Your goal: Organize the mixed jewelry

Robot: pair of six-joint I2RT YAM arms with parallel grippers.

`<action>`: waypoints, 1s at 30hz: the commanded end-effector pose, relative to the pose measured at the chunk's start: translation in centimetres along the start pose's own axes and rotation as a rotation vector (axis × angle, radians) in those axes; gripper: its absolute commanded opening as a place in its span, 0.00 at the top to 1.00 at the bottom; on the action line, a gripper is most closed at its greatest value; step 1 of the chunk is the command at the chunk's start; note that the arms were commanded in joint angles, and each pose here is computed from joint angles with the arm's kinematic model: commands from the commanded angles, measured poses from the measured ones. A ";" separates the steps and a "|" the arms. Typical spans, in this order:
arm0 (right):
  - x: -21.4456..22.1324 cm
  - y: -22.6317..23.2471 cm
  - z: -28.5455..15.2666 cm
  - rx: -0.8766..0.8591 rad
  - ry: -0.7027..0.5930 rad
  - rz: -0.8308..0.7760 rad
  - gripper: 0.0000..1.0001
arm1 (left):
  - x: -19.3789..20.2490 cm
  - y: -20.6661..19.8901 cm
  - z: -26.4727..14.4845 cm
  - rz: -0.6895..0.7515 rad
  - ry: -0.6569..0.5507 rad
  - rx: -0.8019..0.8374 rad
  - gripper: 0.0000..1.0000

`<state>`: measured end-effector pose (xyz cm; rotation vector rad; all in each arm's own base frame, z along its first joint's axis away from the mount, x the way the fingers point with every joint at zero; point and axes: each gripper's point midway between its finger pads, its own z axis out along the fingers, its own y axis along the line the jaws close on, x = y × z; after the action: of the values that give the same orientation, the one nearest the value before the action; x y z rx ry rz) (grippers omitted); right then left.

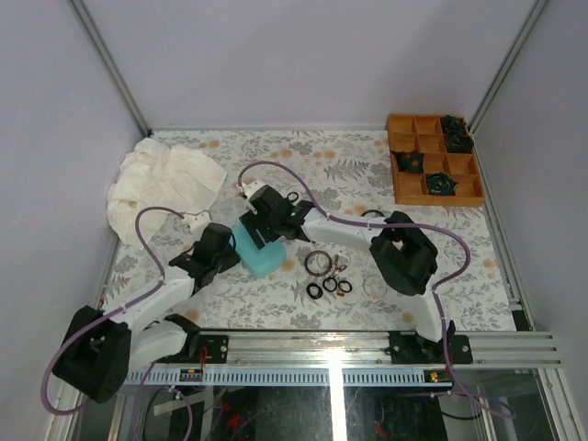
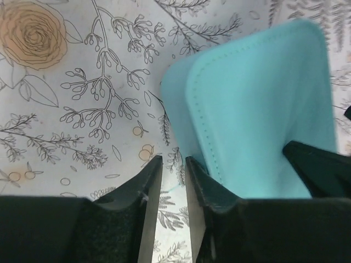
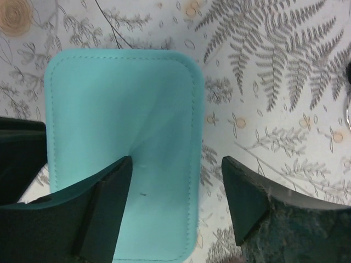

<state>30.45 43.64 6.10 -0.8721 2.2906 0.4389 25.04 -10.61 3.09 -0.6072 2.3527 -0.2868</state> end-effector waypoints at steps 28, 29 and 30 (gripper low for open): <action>4.0 -3.3 -17.8 0.168 -0.165 0.132 0.01 | -8.4 -7.4 -14.4 -0.066 -0.239 0.437 0.14; 4.4 -3.9 -18.5 0.191 -0.168 0.143 0.00 | -8.6 -7.4 -15.0 -0.063 -0.244 0.442 0.04; 4.8 -4.6 -19.3 0.217 -0.177 0.151 0.01 | -8.8 -7.3 -15.6 -0.063 -0.251 0.448 0.00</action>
<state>21.84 31.73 15.05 -0.6906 2.2316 0.3926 24.08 -12.24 19.79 -0.5082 1.9664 -0.6841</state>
